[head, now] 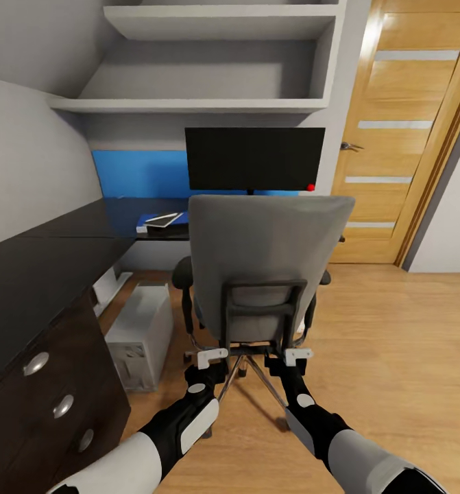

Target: In the bedroom, organize the workspace by keeping the computer under the desk, ensuring the monitor is on the desk, placing the keyboard on the desk next to the monitor, placing the mouse on the desk next to the keyboard, moving the folder from the swivel chair onto the desk next to the mouse, stacking the notebook on top of the folder with the pen on top of the notebook, and positioning the swivel chair next to the desk.

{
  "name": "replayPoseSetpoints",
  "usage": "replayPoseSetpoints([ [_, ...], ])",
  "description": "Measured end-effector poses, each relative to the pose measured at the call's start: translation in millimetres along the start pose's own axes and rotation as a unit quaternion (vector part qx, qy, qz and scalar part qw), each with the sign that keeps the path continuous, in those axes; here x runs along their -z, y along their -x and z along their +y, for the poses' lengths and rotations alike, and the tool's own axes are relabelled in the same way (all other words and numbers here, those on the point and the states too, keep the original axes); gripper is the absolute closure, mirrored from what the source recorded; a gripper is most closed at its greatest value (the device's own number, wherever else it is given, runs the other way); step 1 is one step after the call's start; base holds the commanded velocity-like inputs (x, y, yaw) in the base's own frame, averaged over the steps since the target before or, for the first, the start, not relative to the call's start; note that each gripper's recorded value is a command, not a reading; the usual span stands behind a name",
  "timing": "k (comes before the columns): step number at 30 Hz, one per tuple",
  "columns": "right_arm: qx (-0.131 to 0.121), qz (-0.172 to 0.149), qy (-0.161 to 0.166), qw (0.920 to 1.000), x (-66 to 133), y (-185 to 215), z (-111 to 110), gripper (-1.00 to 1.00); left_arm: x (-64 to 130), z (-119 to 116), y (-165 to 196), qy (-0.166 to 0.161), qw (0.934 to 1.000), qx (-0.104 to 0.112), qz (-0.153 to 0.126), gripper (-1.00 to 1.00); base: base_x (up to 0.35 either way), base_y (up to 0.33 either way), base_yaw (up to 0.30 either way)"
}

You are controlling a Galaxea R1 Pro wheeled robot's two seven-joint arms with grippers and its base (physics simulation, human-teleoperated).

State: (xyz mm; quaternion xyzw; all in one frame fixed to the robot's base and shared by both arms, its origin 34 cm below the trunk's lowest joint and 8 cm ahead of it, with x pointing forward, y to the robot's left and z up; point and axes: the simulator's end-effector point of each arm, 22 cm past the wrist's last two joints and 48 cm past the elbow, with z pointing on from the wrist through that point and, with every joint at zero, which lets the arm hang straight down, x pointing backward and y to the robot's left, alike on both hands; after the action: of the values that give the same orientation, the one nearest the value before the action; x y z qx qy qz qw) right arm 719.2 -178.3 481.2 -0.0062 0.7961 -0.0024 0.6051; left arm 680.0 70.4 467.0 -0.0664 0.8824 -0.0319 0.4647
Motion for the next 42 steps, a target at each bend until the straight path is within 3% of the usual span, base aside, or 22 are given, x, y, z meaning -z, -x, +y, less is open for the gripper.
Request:
replayPoseSetpoints([
  [29,0.0,0.001,-0.001,1.0,0.0,-0.8,-1.6,-1.0,0.0,0.1,0.6,0.0,1.0,-0.001,-0.001,-1.0,0.263,-0.042,0.0],
  [35,0.001,0.001,0.0,1.0,-0.1,-1.0,-1.0,-1.0,-0.1,-1.3,2.1,-0.002,1.0,-0.005,-0.004,-1.0,-0.003,0.0,0.0],
  [42,0.001,0.001,0.0,1.0,-0.2,-1.4,-0.9,-1.0,-0.3,-1.4,1.8,-0.002,1.0,-0.005,-0.003,-1.0,-0.28,0.0,0.0],
])
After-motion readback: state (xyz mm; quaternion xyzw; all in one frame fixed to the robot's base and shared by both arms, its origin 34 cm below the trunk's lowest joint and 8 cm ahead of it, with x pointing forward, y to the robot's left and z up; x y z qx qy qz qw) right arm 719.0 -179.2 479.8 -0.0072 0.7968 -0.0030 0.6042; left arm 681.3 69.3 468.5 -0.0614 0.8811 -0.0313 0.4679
